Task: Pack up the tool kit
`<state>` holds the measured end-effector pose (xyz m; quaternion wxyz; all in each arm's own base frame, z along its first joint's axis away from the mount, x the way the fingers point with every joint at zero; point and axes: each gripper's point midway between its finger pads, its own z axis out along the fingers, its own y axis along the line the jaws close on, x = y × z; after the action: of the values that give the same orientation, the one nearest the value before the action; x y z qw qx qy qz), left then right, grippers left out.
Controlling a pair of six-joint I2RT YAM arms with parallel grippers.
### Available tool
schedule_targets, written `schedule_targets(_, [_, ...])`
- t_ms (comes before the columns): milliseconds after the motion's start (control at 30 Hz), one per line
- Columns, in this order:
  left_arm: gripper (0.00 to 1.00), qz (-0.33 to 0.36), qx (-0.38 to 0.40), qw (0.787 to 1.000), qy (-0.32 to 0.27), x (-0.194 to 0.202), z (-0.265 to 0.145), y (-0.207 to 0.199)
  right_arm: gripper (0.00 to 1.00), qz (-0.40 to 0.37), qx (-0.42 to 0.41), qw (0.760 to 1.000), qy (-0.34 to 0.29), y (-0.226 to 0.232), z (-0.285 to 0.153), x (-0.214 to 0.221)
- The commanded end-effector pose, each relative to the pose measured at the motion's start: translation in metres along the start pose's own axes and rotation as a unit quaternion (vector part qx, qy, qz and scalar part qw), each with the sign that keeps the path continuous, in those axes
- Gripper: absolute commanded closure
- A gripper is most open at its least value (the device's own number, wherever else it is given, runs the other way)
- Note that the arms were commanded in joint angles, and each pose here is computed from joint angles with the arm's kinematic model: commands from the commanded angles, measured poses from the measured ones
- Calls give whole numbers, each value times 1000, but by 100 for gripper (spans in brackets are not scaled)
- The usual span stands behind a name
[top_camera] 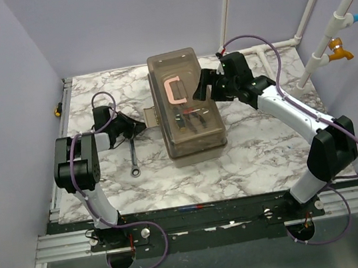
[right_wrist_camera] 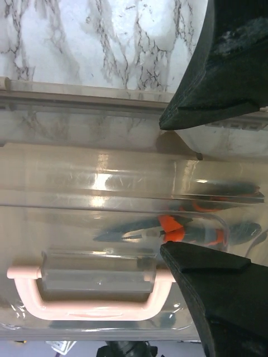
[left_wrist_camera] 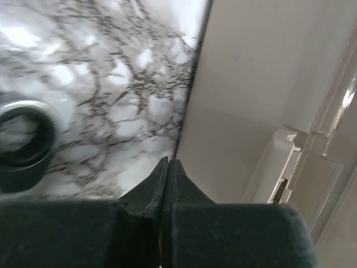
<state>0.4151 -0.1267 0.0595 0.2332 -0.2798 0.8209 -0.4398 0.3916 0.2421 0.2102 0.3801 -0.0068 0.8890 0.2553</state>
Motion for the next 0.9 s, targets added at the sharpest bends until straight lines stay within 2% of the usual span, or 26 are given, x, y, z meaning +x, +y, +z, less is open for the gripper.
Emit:
schedule_targets(0, [100, 13, 65, 997, 30, 8, 18, -37, 17, 15, -10, 1000, 0, -5, 4, 2])
schedule_targets(100, [100, 0, 94, 994, 53, 13, 27, -47, 29, 23, -14, 1000, 3, -8, 5, 3])
schedule_targets(167, [100, -11, 117, 991, 65, 15, 30, -54, 33, 22, -19, 1000, 7, -6, 6, 5])
schedule_targets(433, [100, -39, 213, 972, 95, 11, 31, -83, 36, 15, -34, 999, 8, 0, 5, 4])
schedule_targets(633, [100, -14, 236, 968, 79, 12, 12, -102, 37, 10, -31, 999, 18, -3, 8, 7])
schedule_targets(867, [100, -15, 282, 955, 90, 16, -5, -124, 37, 8, -34, 999, 24, -2, 9, 10])
